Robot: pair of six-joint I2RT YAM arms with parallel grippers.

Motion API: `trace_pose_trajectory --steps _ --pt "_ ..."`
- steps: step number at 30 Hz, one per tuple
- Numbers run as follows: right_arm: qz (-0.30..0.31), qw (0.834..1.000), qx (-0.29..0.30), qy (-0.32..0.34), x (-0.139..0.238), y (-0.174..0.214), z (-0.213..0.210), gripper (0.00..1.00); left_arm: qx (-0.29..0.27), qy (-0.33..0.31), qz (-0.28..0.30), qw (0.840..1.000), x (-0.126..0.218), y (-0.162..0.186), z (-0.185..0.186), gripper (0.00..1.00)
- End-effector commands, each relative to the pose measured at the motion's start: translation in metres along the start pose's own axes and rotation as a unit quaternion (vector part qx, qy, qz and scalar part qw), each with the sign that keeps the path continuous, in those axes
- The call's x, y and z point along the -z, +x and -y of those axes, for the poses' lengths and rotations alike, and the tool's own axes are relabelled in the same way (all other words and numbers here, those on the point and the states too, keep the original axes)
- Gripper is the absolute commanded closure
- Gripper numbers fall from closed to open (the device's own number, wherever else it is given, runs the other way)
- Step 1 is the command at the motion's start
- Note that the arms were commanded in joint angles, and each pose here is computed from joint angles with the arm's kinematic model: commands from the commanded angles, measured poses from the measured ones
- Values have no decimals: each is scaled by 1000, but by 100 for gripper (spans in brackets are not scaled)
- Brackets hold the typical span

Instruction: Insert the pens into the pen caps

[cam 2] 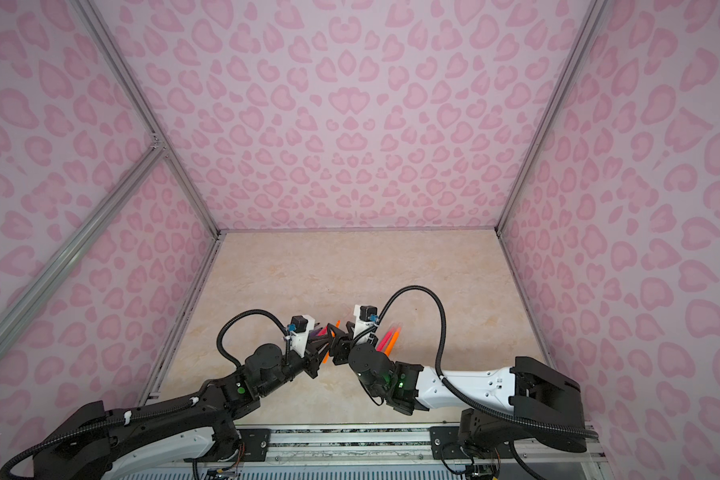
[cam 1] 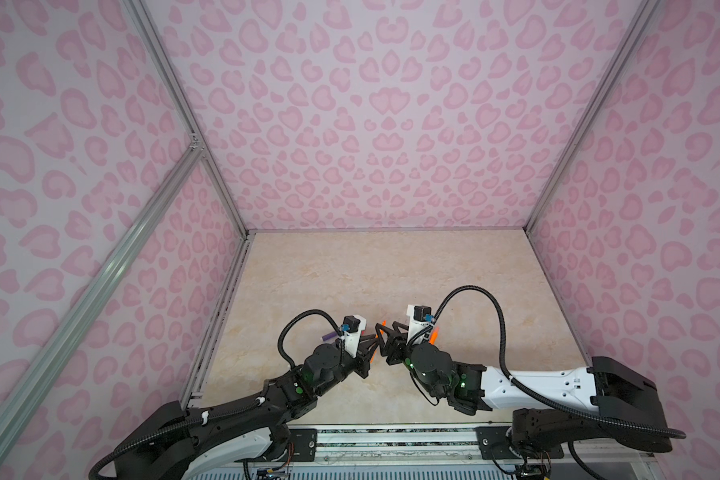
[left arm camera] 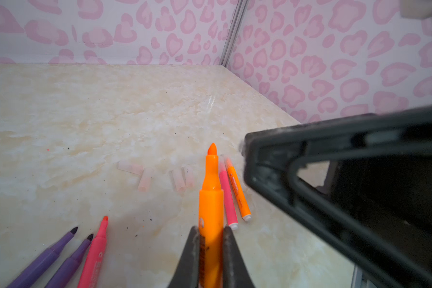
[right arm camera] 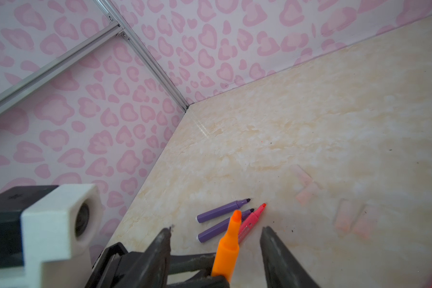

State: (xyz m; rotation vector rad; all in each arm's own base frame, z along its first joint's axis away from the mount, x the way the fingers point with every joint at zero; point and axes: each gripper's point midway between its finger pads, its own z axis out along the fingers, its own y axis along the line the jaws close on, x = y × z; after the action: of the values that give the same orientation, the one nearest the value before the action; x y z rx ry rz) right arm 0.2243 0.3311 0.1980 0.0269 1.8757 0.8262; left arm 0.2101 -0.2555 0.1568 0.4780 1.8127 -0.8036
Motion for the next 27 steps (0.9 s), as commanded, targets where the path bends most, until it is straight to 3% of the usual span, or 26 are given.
trace_pose_trajectory --steps 1,7,21,27 --pt "-1 1000 -14 -4 -4 3 -4 42 -7 4 40 999 8 -16 2 97" --pt "-17 1000 -12 -17 -12 12 -15 44 -11 5 53 998 17 -20 2 97" --pt "-23 998 -37 -44 -13 17 -25 64 -11 0 66 998 23 -22 -1 97" --pt "-34 996 -47 -60 -17 24 -32 66 -11 2 69 998 25 -23 0 97"
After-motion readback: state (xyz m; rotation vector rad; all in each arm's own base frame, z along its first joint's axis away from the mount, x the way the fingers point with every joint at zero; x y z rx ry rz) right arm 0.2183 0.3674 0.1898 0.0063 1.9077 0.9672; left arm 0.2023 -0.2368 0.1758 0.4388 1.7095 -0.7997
